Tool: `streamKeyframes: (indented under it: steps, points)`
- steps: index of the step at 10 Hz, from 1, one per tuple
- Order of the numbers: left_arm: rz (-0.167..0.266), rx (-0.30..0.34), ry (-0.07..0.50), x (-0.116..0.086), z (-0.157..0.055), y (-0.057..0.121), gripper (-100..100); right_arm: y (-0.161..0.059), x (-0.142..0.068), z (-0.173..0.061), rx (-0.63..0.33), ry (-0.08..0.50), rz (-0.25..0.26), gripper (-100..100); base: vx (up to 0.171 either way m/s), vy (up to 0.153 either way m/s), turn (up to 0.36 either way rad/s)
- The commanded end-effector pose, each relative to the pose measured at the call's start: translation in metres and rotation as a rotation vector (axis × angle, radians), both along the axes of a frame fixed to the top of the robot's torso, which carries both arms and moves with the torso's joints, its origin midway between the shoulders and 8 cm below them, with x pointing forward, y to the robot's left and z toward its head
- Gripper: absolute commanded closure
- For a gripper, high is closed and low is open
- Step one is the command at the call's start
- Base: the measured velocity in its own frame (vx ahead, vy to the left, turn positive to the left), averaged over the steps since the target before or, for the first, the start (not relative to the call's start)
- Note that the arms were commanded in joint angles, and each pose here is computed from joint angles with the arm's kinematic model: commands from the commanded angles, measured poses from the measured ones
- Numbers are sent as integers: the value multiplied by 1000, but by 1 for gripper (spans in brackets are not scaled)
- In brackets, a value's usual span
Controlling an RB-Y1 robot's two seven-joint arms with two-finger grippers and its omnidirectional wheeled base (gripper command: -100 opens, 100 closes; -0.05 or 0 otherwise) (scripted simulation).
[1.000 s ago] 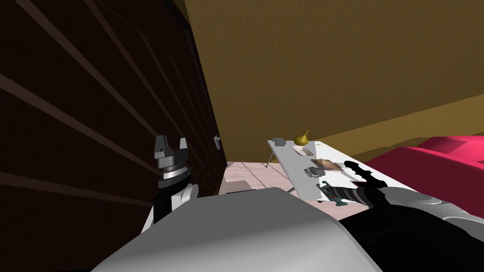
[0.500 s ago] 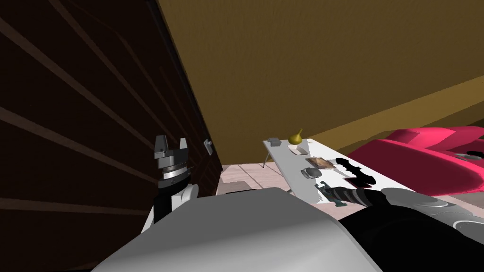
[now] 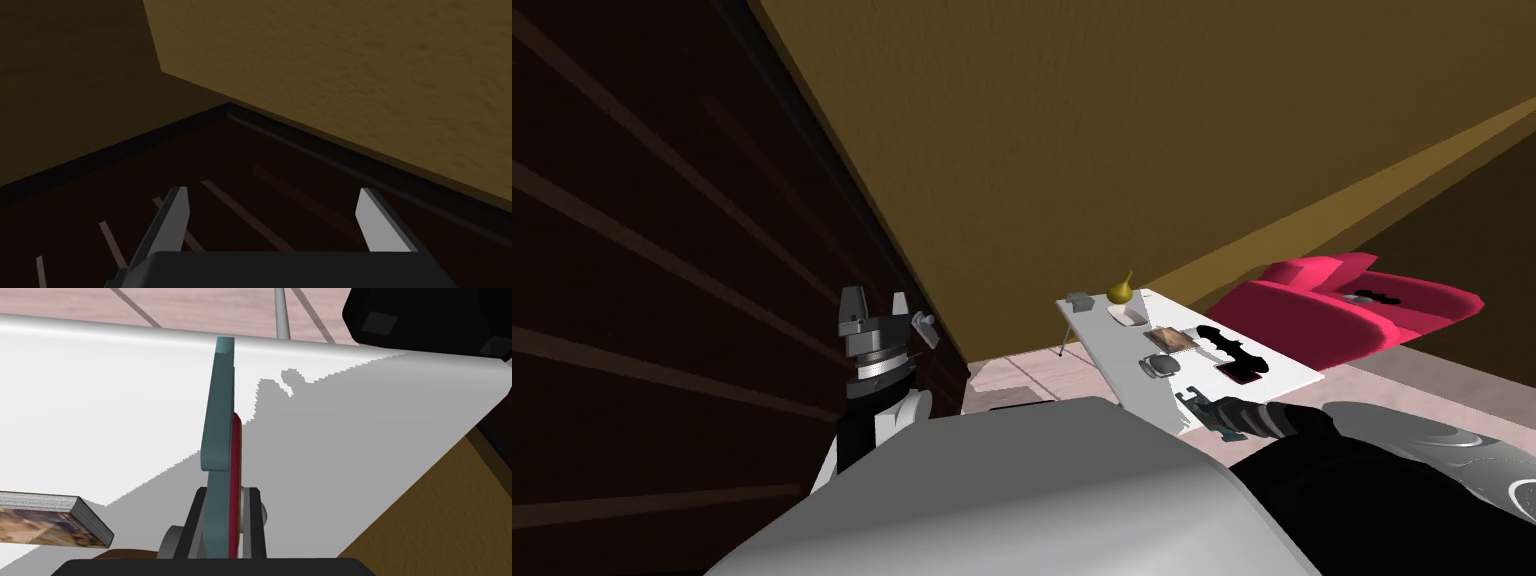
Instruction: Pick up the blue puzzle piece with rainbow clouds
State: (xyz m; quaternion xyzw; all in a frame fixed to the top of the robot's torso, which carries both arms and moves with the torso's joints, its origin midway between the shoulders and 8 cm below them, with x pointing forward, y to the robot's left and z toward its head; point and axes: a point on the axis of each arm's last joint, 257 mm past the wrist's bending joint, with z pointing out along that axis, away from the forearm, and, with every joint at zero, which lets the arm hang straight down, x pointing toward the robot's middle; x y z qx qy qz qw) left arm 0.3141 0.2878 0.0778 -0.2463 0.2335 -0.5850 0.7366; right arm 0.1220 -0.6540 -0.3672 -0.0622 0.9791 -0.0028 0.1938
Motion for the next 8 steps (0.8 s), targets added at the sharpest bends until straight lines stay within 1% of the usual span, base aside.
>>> streamKeyframes:
  steps: [1, 2, 3, 4, 5, 6, 7, 8]
  points:
    - [0, 0, 0, 0, 0, 0, 0, 5, 0, 6, -13, -2, 44, 100, 159, -37, -354]
    - [0, 0, 0, 0, 0, 0, 0, 18, -1, 3, 4, 2, 75, 100, 162, -24, -252]
    - [0, 0, 0, 0, 0, 0, 0, 17, -1, 9, -13, -1, 91, 100, 229, -41, -368]
    - [0, 0, 0, 0, 0, 0, 0, 29, -7, 4, 1, 9, 129, 100, 206, -10, -255]
    - [0, 0, 0, 0, 0, 0, 0, 37, -3, 3, 14, 4, 141, 100, 79, 9, -30]
    - [0, 0, 0, 0, 0, 0, 0, 39, -9, 7, -1, 13, 167, 100, 157, -9, -316]
    - [0, 0, 0, 0, 0, 0, 0, 50, -10, 5, 14, 13, 195, 100, 169, 8, -268]
    - [0, 0, 0, 0, 0, 0, 0, 56, -8, 4, 23, 9, 201, 100, 74, 13, -52]
